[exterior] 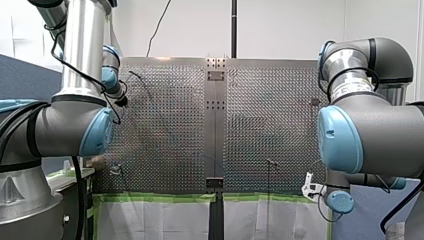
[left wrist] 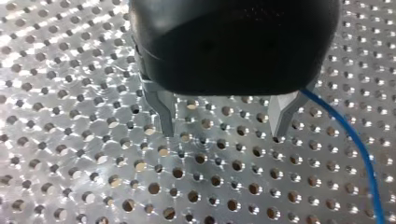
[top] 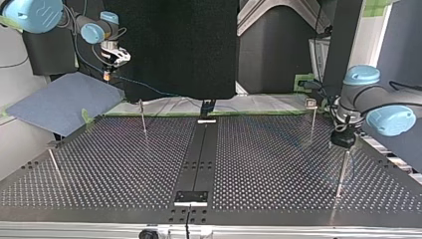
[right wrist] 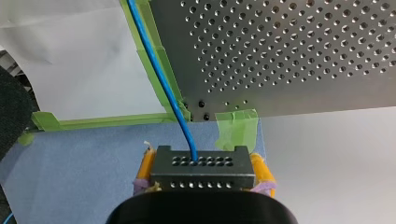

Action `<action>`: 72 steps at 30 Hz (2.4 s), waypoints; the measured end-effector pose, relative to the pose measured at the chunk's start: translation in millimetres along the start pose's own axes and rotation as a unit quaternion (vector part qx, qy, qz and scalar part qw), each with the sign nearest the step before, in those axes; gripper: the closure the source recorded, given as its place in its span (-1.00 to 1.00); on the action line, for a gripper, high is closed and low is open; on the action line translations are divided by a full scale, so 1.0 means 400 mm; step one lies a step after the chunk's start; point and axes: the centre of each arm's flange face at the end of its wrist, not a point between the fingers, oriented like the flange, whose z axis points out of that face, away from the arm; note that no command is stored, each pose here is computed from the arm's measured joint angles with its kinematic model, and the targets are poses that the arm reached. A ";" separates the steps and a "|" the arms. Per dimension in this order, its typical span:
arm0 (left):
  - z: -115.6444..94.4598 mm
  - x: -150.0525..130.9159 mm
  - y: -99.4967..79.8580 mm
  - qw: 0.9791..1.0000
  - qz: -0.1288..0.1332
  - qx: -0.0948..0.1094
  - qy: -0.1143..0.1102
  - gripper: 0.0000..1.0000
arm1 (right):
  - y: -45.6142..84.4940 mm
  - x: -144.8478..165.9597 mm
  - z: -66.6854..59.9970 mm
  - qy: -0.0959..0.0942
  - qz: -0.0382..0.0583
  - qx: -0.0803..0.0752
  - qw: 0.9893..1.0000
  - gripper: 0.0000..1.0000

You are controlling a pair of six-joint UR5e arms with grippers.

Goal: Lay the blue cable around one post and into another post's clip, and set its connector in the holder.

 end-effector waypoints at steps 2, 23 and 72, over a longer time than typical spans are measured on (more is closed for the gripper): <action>0.002 -0.004 0.001 1.000 -0.009 0.002 -0.003 -0.97 | 0.000 0.000 0.000 0.000 0.000 0.000 1.000 1.00; 0.004 -0.010 0.006 0.995 -0.099 0.012 0.008 -0.97 | -0.004 -0.001 0.000 0.000 -0.001 0.001 1.000 1.00; -0.054 -0.066 -0.080 0.950 -0.302 0.074 0.010 -0.97 | -0.003 0.000 0.000 0.000 -0.001 0.001 1.000 1.00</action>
